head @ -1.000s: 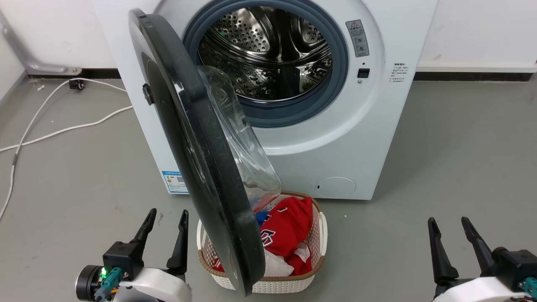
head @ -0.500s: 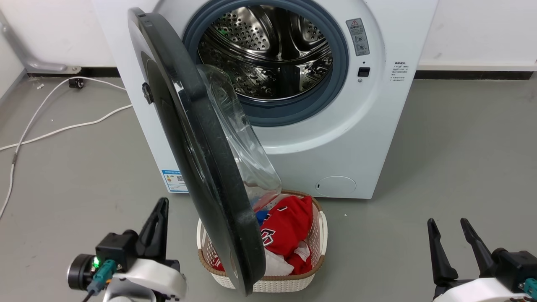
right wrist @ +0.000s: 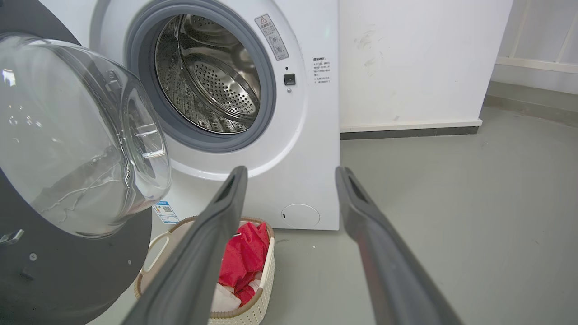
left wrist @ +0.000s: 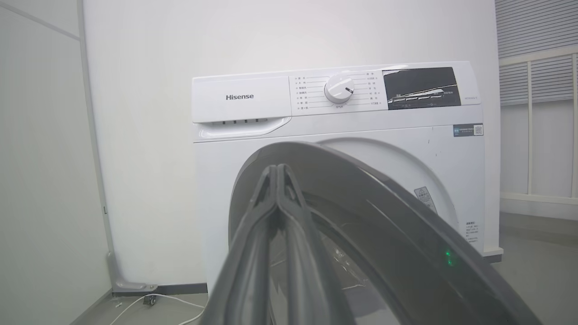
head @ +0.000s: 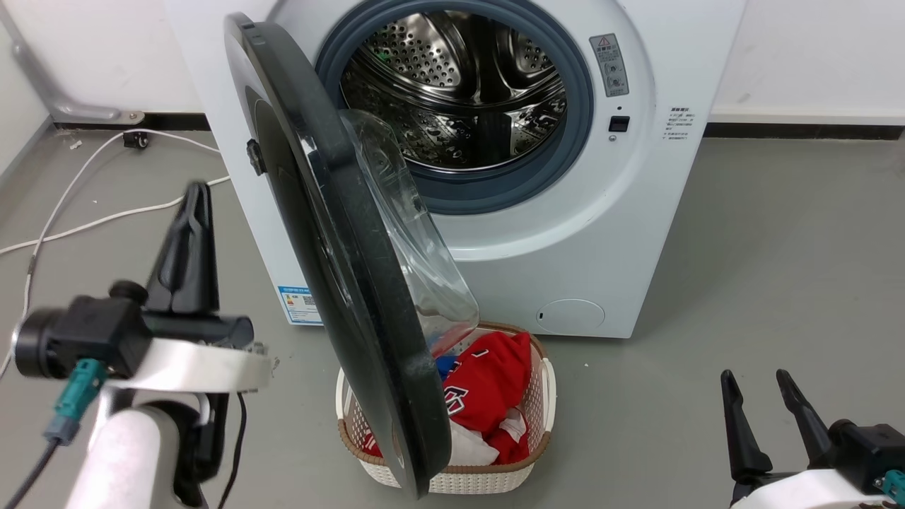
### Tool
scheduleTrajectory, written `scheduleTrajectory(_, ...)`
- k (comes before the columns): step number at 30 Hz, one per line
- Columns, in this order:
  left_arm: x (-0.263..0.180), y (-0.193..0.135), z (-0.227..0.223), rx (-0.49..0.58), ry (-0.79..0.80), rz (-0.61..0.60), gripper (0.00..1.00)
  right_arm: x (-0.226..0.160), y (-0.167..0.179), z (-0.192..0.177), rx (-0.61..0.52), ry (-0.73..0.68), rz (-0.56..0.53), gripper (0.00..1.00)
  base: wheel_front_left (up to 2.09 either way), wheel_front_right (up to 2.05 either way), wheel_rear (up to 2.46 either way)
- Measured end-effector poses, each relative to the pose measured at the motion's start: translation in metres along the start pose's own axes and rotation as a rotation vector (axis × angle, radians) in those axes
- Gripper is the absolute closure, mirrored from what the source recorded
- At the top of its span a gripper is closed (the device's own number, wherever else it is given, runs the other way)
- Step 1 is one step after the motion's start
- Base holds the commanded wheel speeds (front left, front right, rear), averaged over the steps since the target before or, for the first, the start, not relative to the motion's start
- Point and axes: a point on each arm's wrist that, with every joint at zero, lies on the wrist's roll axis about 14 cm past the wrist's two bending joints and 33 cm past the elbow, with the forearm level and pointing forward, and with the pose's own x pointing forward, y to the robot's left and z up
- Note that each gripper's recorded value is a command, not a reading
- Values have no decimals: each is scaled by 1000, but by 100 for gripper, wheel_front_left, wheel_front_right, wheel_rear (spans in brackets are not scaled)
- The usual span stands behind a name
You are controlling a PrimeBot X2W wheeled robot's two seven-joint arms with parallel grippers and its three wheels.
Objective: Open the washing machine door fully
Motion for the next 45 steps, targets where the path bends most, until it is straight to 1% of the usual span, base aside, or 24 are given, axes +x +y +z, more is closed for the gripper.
scheduleTrajectory(4, 15, -5, 49, 26, -139, -17, 100, 1, 1, -1, 0, 1, 3, 0, 0, 0, 0)
scheduleTrajectory(8, 19, -22, 85, 22, -239, -64, 100, 2, 0, -2, -2, 6, 1, 0, 0, 0, 0)
scheduleTrajectory(12, 16, -53, 97, -32, -249, -146, 100, 3, 0, -2, -5, 7, 4, 0, 0, 0, 0)
scheduleTrajectory(18, 0, -114, 102, -134, -219, -329, 100, 4, 2, -3, -8, 7, 9, 0, 0, 0, 0)
scheduleTrajectory(22, -15, -146, 87, -215, -129, -423, 100, 5, 3, -4, -11, 12, 12, 0, 0, 0, 0)
scheduleTrajectory(25, -29, -167, 67, -273, -32, -480, 100, 5, 3, -5, -10, 15, 14, 0, 0, 0, 0)
scheduleTrajectory(29, -57, -197, 28, -345, 160, -558, 100, 6, 4, -6, -13, 16, 15, 0, 0, 0, 0)
scheduleTrajectory(33, -91, -229, 1, -412, 324, -641, 100, 6, 3, -7, -16, 20, 12, 0, 0, 0, 0)
scheduleTrajectory(34, -109, -236, -19, -419, 423, -653, 100, 5, 2, -7, -16, 22, 8, 0, 0, 0, 0)
scheduleTrajectory(38, -126, -233, -49, -394, 538, -627, 100, 5, 1, -10, -15, 30, 6, 0, 0, 0, 0)
scheduleTrajectory(45, -123, -201, -89, -325, 615, -479, 100, 5, -1, -12, -9, 37, -1, 0, 0, 0, 0)
